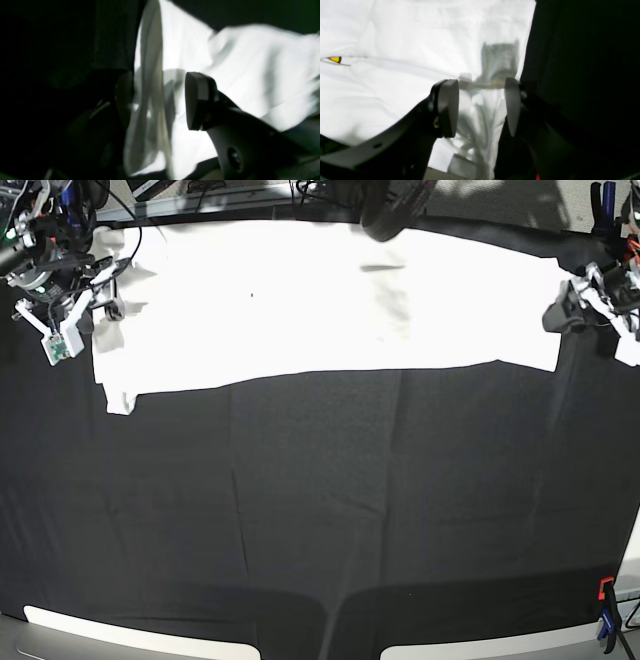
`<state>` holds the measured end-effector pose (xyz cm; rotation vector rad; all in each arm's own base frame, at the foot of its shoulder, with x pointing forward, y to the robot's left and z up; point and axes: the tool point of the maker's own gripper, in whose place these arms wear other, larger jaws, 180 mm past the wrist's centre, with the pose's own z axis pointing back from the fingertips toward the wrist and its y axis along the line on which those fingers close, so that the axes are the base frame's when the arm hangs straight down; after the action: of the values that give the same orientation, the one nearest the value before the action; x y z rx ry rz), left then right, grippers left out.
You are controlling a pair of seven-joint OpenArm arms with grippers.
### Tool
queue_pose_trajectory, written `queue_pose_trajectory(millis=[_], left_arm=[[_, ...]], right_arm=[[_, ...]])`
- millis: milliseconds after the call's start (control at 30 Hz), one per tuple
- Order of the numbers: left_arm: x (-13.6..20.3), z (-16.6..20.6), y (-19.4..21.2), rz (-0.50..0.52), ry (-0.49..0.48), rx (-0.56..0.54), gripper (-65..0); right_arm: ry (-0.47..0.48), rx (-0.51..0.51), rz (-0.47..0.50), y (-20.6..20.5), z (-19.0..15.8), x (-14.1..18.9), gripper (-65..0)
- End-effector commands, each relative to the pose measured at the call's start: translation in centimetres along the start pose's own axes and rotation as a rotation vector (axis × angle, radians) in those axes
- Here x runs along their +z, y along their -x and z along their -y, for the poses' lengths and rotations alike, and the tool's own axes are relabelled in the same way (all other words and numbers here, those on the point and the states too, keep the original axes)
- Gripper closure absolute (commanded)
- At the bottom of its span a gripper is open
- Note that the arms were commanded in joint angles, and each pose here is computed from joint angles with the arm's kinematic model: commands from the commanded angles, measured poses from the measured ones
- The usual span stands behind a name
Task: Layout the t-shirt on the table in an organized manner, then fold the t-shirt properly
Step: 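Grasp the folded shirt's end with the left gripper and pull it inward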
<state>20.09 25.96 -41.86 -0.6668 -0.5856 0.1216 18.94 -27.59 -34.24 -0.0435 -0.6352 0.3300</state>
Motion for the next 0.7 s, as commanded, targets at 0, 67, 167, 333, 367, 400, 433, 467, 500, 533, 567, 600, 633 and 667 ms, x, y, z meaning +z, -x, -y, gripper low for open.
queue_pose_trajectory(millis=[0,67,167,333,367,400,433,467,500,533,567,600,633,667], left_arm=[[0.5,0.3,-0.4,-0.002,0.031,0.011,-30.5],[0.5,1.6,-0.1,-0.004,0.112,0.065,-30.5],[0.6,2.3,0.3,-0.018,0.151,0.082,-30.5],[0.5,2.4,0.2,-0.012,0.154,0.086,-30.5],[0.4,2.4,0.1,-0.001,0.154,0.087,-29.1],[0.4,2.4,-0.1,0.012,0.154,0.089,-25.8],[0.4,2.4,-0.5,0.031,0.154,0.091,-21.0],[0.3,2.4,-0.7,0.05,0.155,0.094,-14.9],[0.4,2.4,-1.2,0.074,0.154,0.096,-7.5],[0.4,2.3,-1.4,0.09,0.15,0.096,0.0],[0.4,2.0,-1.7,0.101,0.133,0.088,0.0],[0.4,1.4,-2.1,0.121,0.104,0.074,0.0],[0.6,0.7,-2.7,0.148,0.064,0.051,0.0],[0.9,-0.1,-3.4,0.176,0.022,0.022,0.0]], right_arm=[[0.011,0.018,0.033,-1.0,0.4,0.5,-29.1],[0.011,0.018,0.033,-1.0,0.4,0.5,-29.0],[0.011,0.018,0.039,-1.1,0.4,0.5,-29.0],[0.011,0.017,0.041,-1.2,0.4,0.5,-29.0],[0.01,0.017,0.041,-1.2,0.4,0.5,-29.0],[0.01,0.017,0.041,-1.2,0.4,0.5,-29.1],[0.01,0.017,0.041,-1.2,0.4,0.5,-29.0],[0.01,0.017,0.041,-1.2,0.4,0.5,-29.1],[0.011,0.017,0.041,-1.2,0.4,0.5,-29.0],[0.011,0.017,0.04,-1.2,0.4,0.5,-29.0],[0.011,0.017,0.041,-1.2,0.4,0.5,-29.0],[0.011,0.017,0.041,-1.2,0.4,0.5,-29.0],[0.011,0.017,0.041,-1.2,0.4,0.5,-29.0],[0.011,0.017,0.04,-1.2,0.4,0.5,-29.1]])
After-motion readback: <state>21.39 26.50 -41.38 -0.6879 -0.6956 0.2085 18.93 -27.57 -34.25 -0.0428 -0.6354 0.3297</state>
